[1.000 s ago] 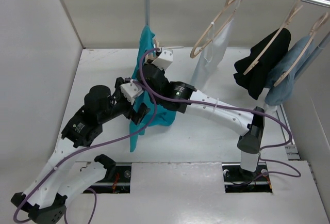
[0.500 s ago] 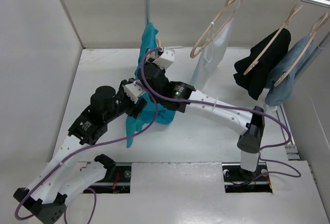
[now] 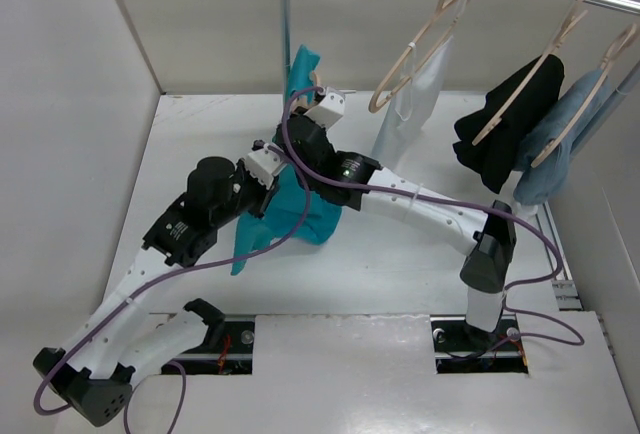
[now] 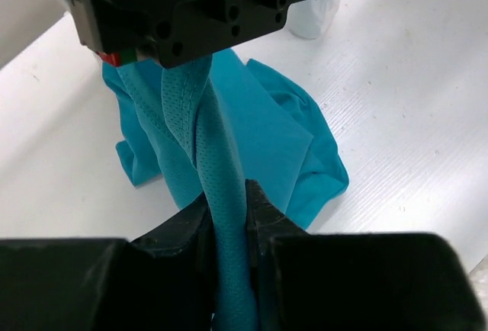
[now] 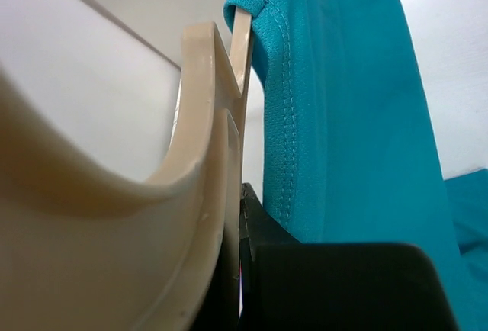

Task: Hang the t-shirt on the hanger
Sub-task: Place tshirt on hanger, then hang the hanger with tshirt onto the clothesline

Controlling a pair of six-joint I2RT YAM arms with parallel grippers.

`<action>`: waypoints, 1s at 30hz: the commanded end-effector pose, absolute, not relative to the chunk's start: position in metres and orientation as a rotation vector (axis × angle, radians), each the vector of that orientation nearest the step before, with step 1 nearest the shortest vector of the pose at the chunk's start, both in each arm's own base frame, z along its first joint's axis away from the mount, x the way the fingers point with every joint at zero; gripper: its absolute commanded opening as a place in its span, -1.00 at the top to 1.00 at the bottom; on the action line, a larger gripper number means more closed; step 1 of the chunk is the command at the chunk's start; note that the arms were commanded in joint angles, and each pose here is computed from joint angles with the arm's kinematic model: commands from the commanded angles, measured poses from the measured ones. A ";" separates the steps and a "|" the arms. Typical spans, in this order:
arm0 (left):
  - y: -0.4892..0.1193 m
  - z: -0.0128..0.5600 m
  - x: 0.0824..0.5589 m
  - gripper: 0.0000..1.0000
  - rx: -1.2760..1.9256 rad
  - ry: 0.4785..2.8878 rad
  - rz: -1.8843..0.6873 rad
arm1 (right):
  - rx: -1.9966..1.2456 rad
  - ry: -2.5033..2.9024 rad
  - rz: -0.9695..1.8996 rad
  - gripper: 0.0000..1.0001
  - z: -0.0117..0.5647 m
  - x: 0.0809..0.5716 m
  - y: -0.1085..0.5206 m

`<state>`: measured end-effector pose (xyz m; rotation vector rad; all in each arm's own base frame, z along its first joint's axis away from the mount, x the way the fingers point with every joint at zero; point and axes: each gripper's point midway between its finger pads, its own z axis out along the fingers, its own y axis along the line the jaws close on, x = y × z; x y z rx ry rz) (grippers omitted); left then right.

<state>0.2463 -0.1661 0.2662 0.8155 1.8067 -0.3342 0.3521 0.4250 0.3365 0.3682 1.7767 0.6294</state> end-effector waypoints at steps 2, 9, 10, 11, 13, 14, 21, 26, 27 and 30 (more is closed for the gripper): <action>-0.169 0.329 0.255 1.00 0.690 1.650 -0.365 | 0.131 1.826 0.812 0.85 0.348 0.325 0.453; -0.158 0.334 0.251 1.00 0.562 1.641 -0.374 | -0.006 1.762 0.791 -0.06 0.366 0.322 0.454; -0.158 0.334 0.251 1.00 0.562 1.641 -0.374 | 0.004 1.761 0.779 -0.10 0.366 0.323 0.449; -0.157 0.336 0.250 1.00 0.549 1.630 -0.384 | 0.012 1.758 0.770 -0.24 0.367 0.322 0.445; -0.158 0.336 0.249 1.00 0.529 1.638 -0.402 | 0.011 1.755 0.754 -0.43 0.368 0.322 0.440; -0.156 0.336 0.250 1.00 0.512 1.643 -0.398 | 0.011 1.755 0.754 -0.52 0.368 0.322 0.440; -0.154 0.333 0.255 1.00 0.462 1.668 -0.392 | -0.090 1.723 0.709 -1.00 0.387 0.319 0.435; -0.154 0.329 0.262 1.00 0.445 1.694 -0.376 | -0.067 1.725 0.658 -1.00 0.394 0.322 0.418; -0.154 0.329 0.262 1.00 0.445 1.694 -0.376 | -0.068 1.727 0.656 -1.00 0.398 0.320 0.413; -0.152 0.330 0.266 1.00 0.432 1.705 -0.356 | -0.070 1.722 0.618 -1.00 0.405 0.318 0.401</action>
